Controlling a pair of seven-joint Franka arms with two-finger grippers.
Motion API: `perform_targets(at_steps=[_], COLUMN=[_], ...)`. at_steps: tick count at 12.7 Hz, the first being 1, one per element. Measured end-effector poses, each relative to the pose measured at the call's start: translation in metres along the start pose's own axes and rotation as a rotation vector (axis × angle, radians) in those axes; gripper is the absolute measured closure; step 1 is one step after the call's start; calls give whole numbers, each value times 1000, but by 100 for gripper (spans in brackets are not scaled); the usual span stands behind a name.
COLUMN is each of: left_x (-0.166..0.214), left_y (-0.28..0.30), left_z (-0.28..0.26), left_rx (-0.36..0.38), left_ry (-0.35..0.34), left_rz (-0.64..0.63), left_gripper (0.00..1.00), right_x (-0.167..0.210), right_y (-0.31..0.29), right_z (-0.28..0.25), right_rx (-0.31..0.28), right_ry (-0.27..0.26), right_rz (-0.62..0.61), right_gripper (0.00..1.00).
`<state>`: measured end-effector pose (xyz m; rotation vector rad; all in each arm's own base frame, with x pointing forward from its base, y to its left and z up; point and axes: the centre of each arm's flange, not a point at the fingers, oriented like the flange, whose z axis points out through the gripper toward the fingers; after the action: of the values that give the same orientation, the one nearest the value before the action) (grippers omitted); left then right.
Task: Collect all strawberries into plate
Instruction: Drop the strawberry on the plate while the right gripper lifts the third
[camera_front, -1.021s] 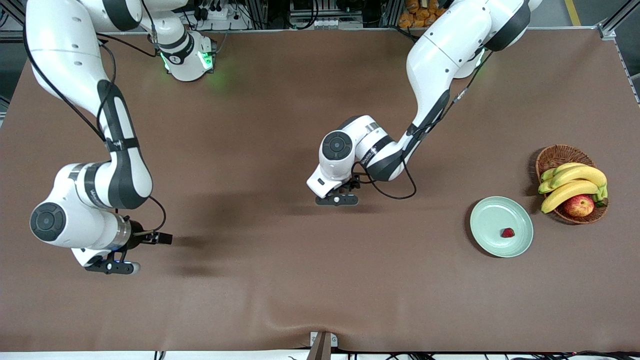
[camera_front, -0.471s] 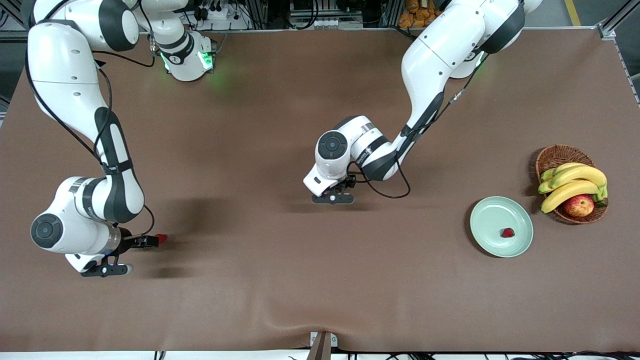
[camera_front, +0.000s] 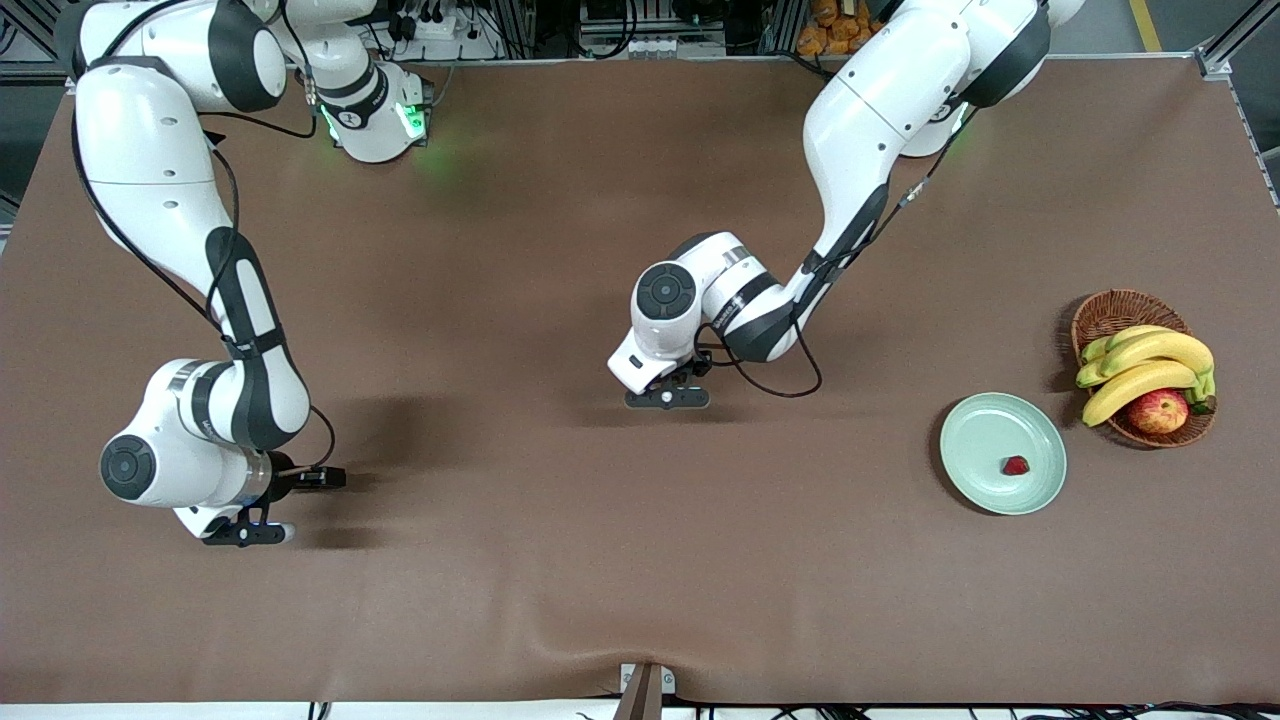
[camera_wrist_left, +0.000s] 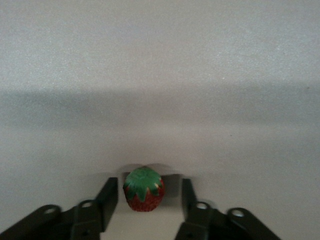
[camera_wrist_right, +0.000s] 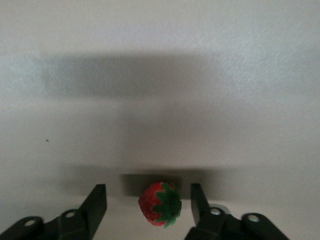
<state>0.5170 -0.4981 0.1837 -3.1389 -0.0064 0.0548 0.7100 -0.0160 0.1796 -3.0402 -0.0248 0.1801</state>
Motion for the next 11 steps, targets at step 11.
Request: perform_targets(at_steps=[11], left_x=[141], left_y=[-182], left_z=[-85], left_rx=[-8], left_ry=[81], left_rz=[-583], left_gripper=[68], right_x=[4], right_y=[-47], right_z=[-50], right_rx=[146], right_ry=[-134], right_rz=[113], right_gripper=[66])
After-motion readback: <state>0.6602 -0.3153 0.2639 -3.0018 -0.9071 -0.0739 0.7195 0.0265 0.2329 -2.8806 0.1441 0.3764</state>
